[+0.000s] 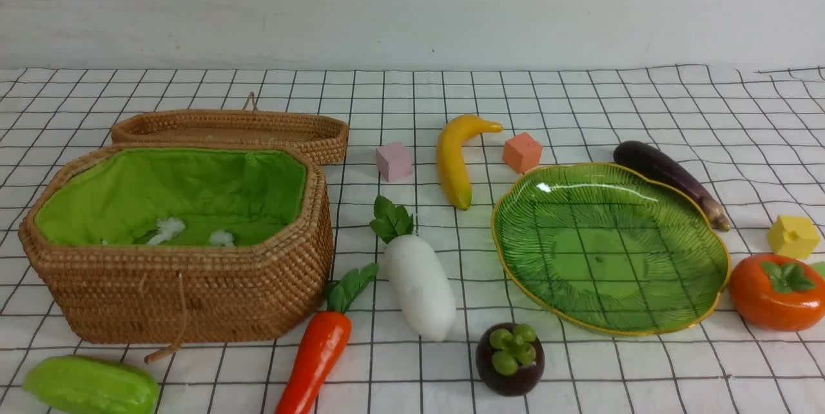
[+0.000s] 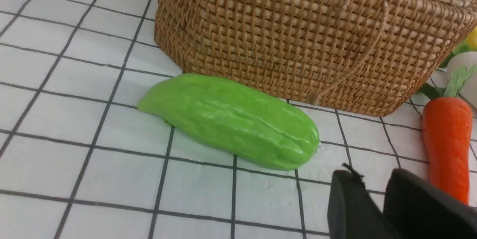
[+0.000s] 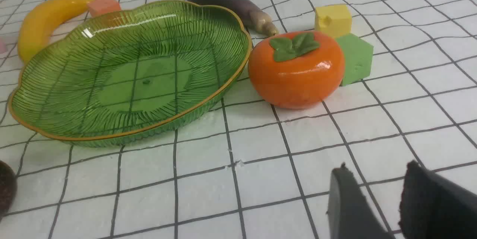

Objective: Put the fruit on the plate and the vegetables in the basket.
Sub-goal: Take a chayote with your left arm and place it on the basket on the left.

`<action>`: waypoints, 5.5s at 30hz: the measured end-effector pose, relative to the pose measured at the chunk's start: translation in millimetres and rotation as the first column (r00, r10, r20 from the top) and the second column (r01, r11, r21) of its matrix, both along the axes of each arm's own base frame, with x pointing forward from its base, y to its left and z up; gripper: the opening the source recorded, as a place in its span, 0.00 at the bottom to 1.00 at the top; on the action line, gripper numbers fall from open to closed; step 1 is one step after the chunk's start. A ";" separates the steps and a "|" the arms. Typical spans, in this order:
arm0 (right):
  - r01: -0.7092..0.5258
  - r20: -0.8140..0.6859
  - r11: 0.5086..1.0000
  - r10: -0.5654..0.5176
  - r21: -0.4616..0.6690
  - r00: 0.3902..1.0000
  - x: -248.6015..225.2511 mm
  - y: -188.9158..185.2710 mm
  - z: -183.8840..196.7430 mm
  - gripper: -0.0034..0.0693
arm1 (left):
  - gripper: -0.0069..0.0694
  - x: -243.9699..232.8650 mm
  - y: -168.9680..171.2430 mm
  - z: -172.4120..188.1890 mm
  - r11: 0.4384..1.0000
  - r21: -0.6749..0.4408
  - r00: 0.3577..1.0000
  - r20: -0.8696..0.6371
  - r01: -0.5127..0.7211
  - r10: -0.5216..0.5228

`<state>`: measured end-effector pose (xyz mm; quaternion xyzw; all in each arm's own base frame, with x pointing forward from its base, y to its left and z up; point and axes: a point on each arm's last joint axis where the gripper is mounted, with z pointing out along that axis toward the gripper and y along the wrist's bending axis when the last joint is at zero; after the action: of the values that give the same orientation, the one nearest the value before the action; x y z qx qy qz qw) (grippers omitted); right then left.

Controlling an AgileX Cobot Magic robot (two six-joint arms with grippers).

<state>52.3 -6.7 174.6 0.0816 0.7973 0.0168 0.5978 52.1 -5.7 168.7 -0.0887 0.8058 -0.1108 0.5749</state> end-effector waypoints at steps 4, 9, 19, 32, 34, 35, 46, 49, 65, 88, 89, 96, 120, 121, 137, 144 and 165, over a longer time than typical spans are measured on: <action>0.000 0.000 1.000 0.000 0.000 1.000 0.0 0.0 0.0 0.38 | 0.29 0.0 0.0 0.0 1.000 0.000 1.000 0.000 0.000 0.000; 0.000 0.000 1.000 0.000 0.000 1.000 0.0 0.0 0.0 0.38 | 0.29 0.0 0.0 0.0 1.000 0.000 1.000 0.000 0.000 0.000; 0.000 0.000 1.000 0.000 0.000 1.000 0.0 0.0 0.0 0.38 | 0.31 0.0 0.0 0.0 1.000 0.000 1.000 0.000 0.000 0.000; 0.000 0.000 1.000 0.000 0.000 1.000 0.0 0.0 0.0 0.38 | 0.31 4.6 0.2 29.4 0.778 -0.628 0.961 0.208 -0.013 0.183; 0.000 0.000 1.000 0.000 0.000 1.000 0.0 0.0 0.0 0.38 | 0.31 4.7 2.5 33.3 0.687 -0.727 0.949 0.212 -0.005 0.232; 0.000 0.000 1.000 0.000 0.000 1.000 0.0 0.0 0.0 0.38 | 0.30 4.5 2.6 35.1 0.659 -0.752 0.948 0.209 -0.001 0.240; 0.000 0.000 1.000 0.000 0.000 1.000 0.0 0.0 0.0 0.38 | 0.07 5.7 -22.8 122.6 0.932 -0.325 0.987 0.040 0.163 -0.159; 0.000 0.000 1.000 0.000 0.000 1.000 0.0 0.0 0.0 0.38 | 0.07 26.4 -21.3 131.8 0.969 -0.194 0.976 -0.127 0.153 -0.179; -0.005 0.038 0.992 0.000 0.130 0.999 1.2 3.4 1.8 0.38 | 0.07 78.5 -25.0 125.8 0.959 -0.077 0.799 -0.537 0.272 -0.270; -0.555 -0.117 0.787 0.599 0.268 0.792 -31.6 37.6 170.9 0.26 | 0.07 84.6 -53.1 148.9 0.737 -0.033 0.622 -0.512 0.675 -0.593; -0.593 -0.153 0.766 0.635 0.246 0.757 -31.2 39.7 178.1 0.26 | 0.07 85.2 -53.3 150.4 0.723 -0.020 0.614 -0.512 0.690 -0.600; -0.818 -0.243 0.573 0.802 0.051 0.546 -34.6 47.5 231.2 0.26 | 0.07 78.9 -62.7 153.4 0.411 0.150 0.417 -0.578 0.899 -0.701; -0.873 -0.317 0.475 0.816 -0.108 0.483 -19.4 56.9 201.6 0.28 | 0.07 99.3 -31.1 83.3 0.258 0.283 0.353 -0.891 0.924 -0.286; -0.874 -0.317 0.474 0.816 -0.110 0.483 -19.4 56.9 201.6 0.28 | 0.07 104.4 -29.0 80.1 0.271 0.280 0.353 -0.893 0.921 -0.279; -0.878 -0.315 0.467 0.822 -0.106 0.475 -19.4 57.9 200.5 0.30 | 0.60 151.6 -9.4 47.8 0.144 0.322 0.351 -0.896 0.936 -0.273; -0.878 -0.315 0.467 0.822 -0.105 0.474 -19.5 58.0 200.5 0.30 | 0.92 162.5 -10.8 46.4 0.088 0.399 0.406 -0.866 0.913 -0.292; -0.888 -0.306 0.454 0.837 -0.075 0.454 -21.4 60.0 200.6 0.30 | 0.84 185.0 -13.0 20.4 -0.137 0.400 0.345 -0.887 0.906 -0.308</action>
<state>31.0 53.3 375.2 -0.4032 0.7850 0.2203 0.4156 237.1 -18.8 189.1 0.6463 0.7440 0.1168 0.1227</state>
